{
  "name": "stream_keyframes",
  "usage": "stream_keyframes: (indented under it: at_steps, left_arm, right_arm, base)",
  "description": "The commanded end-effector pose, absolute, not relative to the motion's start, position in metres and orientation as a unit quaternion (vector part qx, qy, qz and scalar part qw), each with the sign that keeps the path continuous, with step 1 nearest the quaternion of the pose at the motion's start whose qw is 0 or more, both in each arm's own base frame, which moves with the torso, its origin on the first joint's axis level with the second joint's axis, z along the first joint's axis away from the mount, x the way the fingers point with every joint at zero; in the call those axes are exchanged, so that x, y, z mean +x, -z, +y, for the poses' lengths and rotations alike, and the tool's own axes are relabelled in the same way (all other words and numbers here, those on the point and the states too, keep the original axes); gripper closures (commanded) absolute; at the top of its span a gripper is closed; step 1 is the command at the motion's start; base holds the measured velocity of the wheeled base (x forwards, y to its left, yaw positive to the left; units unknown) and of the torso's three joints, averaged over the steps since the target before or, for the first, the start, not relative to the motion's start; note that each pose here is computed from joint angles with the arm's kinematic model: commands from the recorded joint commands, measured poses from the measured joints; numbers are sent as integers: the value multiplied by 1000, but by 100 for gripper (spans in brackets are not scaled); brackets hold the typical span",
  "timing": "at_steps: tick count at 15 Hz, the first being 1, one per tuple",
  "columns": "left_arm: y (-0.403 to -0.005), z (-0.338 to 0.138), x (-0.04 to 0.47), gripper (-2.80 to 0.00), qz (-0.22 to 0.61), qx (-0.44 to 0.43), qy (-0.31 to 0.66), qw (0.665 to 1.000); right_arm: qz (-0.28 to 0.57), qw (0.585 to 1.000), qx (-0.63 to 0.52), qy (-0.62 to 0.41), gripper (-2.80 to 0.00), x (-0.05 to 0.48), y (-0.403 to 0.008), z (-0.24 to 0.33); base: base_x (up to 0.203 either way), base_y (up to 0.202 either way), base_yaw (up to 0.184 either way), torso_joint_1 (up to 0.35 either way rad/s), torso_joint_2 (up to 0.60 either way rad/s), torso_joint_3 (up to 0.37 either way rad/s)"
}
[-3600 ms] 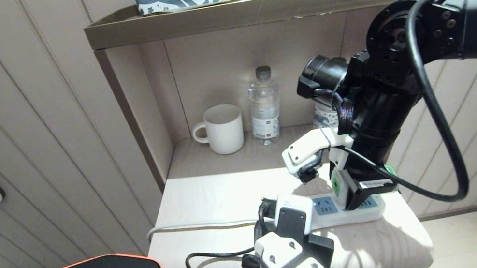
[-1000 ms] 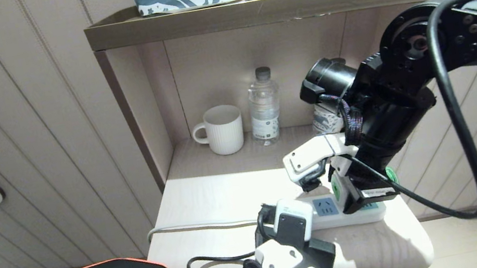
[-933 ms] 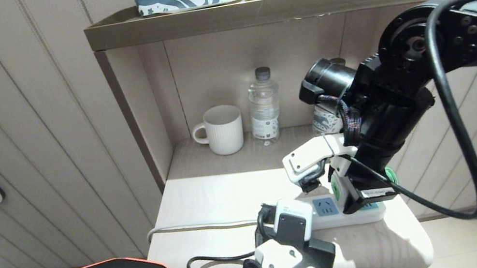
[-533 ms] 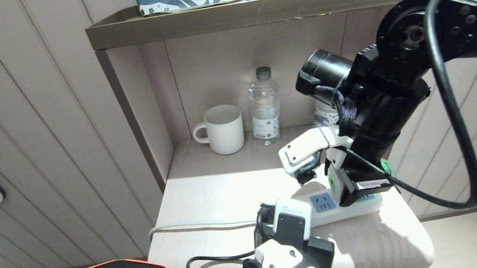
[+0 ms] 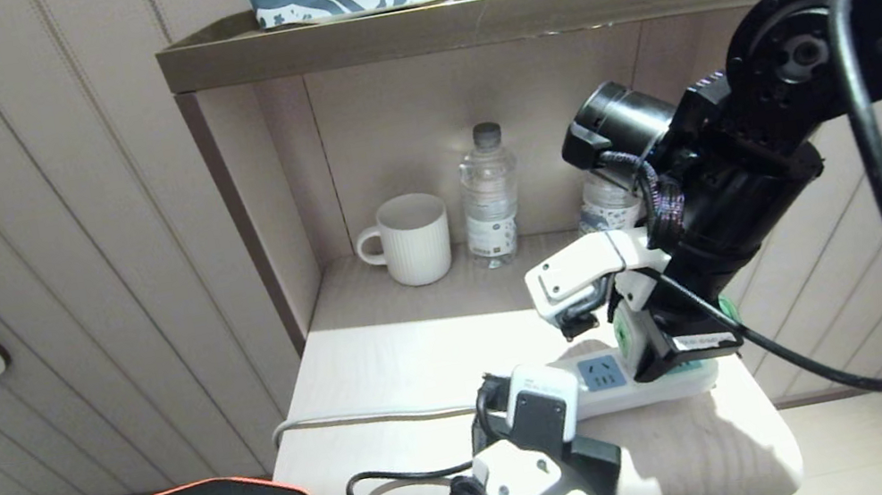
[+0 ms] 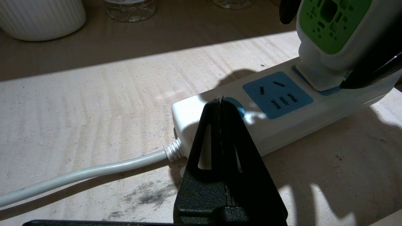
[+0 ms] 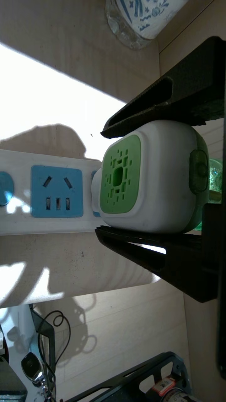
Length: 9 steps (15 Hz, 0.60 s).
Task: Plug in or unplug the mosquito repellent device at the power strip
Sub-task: Hold the socket with your left hand and unplug it with your right hand
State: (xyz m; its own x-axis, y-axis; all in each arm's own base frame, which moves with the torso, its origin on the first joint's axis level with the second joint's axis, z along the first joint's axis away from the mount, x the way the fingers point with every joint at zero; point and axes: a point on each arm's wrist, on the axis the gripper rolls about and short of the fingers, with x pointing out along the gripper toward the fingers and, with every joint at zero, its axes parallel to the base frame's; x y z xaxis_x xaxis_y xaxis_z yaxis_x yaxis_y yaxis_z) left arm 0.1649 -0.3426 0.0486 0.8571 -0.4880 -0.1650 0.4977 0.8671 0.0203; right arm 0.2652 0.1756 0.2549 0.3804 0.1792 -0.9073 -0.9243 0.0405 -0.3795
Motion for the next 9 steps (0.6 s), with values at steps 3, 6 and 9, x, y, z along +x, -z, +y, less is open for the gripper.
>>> stream_keyframes:
  at_steps: [3,6,9]
  left_arm:
    - [-57,-350,168,0,63,15,254,965]
    - [-61,-355,170,0,62,14,254,965]
    - [-69,-359,171,0,57,9,255,965]
  right_arm:
    - [364,618,-537,-444,0,268,-243,177]
    - [366,617,-537,-444,0,273,-238,180]
    - [364,619,-536,-444,0,274,-239,180]
  base:
    - [0,0,0,0,0,0]
    - [0,0,0,0,0,0]
    - [0,0,0,0,0,0]
